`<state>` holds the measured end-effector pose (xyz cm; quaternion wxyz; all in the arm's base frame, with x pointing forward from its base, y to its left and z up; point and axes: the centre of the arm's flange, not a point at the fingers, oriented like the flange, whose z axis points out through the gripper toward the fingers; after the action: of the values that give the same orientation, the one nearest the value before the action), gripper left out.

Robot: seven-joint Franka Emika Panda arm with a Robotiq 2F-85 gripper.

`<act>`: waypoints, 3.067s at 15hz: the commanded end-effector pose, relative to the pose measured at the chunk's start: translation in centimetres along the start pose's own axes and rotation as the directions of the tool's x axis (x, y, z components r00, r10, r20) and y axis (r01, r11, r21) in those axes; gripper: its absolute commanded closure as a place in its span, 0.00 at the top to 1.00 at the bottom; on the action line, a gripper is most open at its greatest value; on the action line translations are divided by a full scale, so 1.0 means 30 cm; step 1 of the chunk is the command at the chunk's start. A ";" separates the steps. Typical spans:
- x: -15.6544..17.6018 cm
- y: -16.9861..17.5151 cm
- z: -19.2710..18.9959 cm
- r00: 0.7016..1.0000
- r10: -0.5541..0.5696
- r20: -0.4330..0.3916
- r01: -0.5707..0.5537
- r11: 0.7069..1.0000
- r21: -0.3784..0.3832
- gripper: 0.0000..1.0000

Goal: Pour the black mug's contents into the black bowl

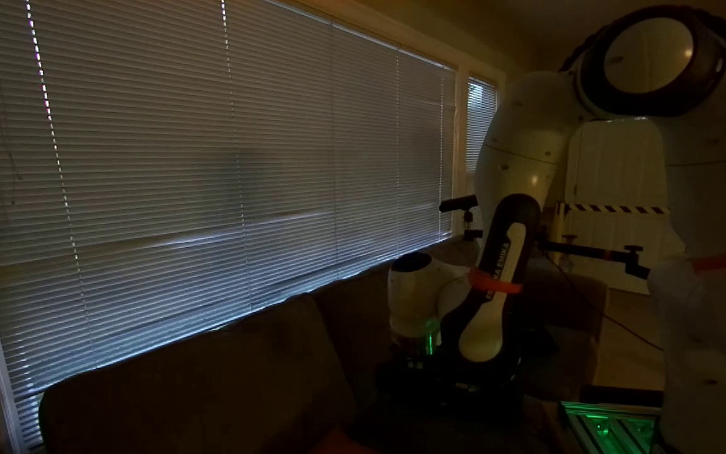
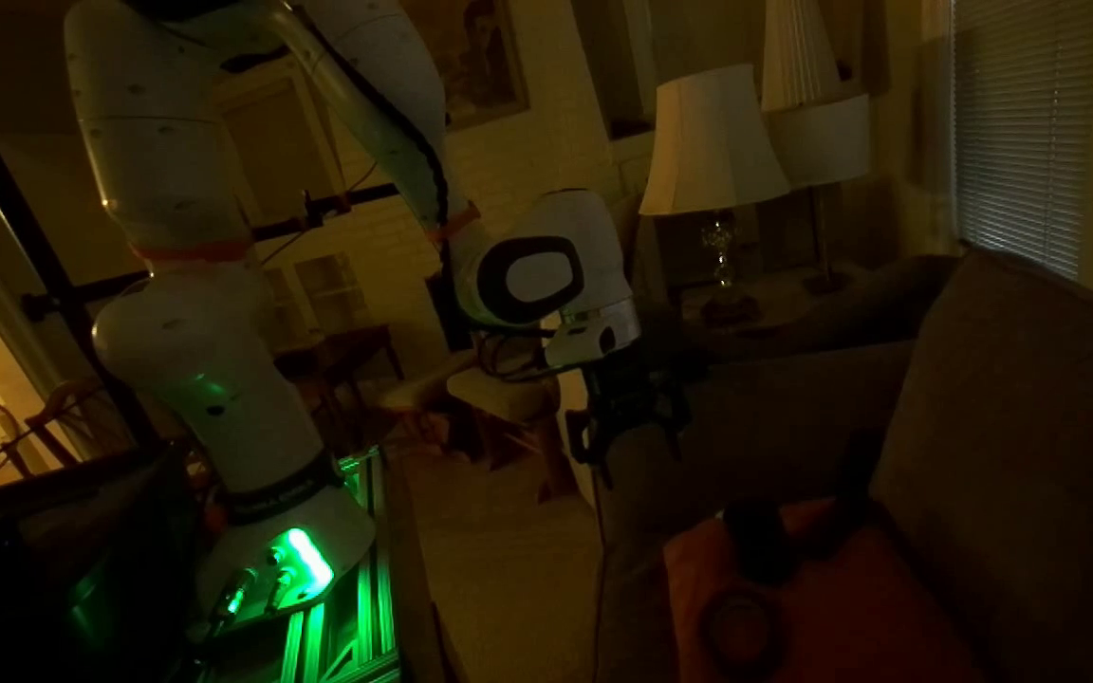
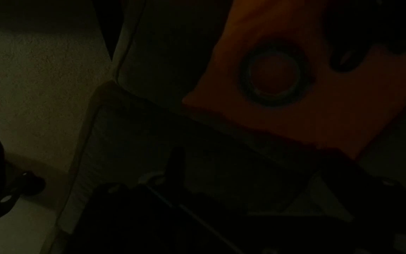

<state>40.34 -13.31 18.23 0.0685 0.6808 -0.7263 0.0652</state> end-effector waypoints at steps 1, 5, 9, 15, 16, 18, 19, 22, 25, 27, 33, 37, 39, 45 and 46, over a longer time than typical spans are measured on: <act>0.001 -0.006 0.092 0.992 0.097 -0.080 -0.093 0.995 0.047 1.00; -0.032 -0.053 0.163 0.976 0.186 -0.114 -0.180 0.982 0.056 1.00; -0.100 -0.106 0.234 0.953 0.250 -0.172 -0.250 0.968 0.022 1.00; -0.089 -0.103 0.215 0.961 0.227 -0.157 -0.225 0.974 0.027 1.00; -0.091 -0.116 0.248 0.964 0.233 -0.130 -0.229 0.972 0.044 1.00; -0.090 -0.158 0.298 0.966 0.241 -0.090 -0.234 0.969 0.081 1.00; -0.091 -0.183 0.327 0.966 0.247 -0.077 -0.238 0.966 0.104 1.00; -0.096 -0.255 0.412 0.969 0.243 -0.039 -0.235 0.960 0.154 1.00; -0.128 -0.334 0.509 0.973 0.230 -0.029 -0.221 0.959 0.179 1.00; -0.154 -0.378 0.566 0.975 0.219 -0.030 -0.210 0.960 0.186 1.00; -0.187 -0.472 0.691 0.966 0.252 -0.058 -0.236 0.949 0.208 1.00; -0.201 -0.497 0.711 0.955 0.287 -0.079 -0.263 0.937 0.230 1.00; -0.212 -0.504 0.684 0.946 0.309 -0.093 -0.279 0.928 0.249 1.00; -0.247 -0.490 0.580 0.936 0.333 -0.118 -0.297 0.923 0.245 1.00; -0.248 -0.481 0.569 0.936 0.329 -0.123 -0.296 0.928 0.227 1.00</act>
<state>55.87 -11.12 -1.21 0.0239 0.5603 -0.7999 0.2138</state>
